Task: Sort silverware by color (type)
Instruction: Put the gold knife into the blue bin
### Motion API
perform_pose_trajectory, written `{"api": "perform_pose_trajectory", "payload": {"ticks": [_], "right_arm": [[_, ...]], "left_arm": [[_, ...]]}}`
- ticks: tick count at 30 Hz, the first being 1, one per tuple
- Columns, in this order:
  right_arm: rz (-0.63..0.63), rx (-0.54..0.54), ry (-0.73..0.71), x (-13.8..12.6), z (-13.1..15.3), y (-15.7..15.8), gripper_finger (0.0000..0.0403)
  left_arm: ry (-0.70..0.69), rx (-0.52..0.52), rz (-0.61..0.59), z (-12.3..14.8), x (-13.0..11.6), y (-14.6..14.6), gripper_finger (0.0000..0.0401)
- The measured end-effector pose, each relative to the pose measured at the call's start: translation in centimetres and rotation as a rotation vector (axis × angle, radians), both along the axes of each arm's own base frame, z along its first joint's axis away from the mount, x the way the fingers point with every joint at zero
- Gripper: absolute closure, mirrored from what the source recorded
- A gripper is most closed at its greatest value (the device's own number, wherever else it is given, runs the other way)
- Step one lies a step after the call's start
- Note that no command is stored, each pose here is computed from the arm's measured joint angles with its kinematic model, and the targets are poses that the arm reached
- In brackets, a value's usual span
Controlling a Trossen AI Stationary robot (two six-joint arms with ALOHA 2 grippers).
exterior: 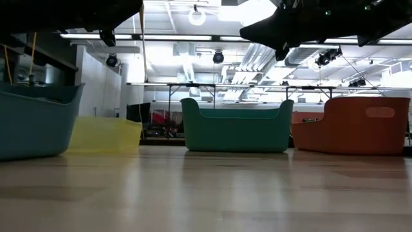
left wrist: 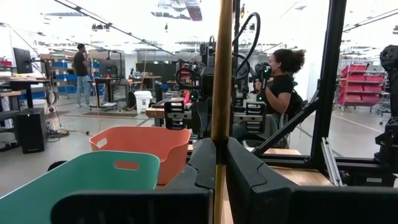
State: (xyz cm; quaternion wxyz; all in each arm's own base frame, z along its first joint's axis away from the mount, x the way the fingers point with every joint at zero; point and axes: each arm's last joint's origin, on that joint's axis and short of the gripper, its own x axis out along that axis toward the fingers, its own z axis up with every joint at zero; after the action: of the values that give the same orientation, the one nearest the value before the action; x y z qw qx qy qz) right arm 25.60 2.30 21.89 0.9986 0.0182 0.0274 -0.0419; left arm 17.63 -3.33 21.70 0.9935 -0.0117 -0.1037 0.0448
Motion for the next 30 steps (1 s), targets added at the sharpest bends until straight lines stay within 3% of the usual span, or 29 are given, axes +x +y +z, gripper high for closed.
{"api": "perform_pose_trajectory", "payload": {"ticks": [30], "right_arm": [[-0.001, -0.002, 0.017, -0.01, -0.16, 0.00, 0.0403]], "left_arm": [[0.016, 0.004, 0.005, -0.14, 0.05, 0.05, 0.0400]]}}
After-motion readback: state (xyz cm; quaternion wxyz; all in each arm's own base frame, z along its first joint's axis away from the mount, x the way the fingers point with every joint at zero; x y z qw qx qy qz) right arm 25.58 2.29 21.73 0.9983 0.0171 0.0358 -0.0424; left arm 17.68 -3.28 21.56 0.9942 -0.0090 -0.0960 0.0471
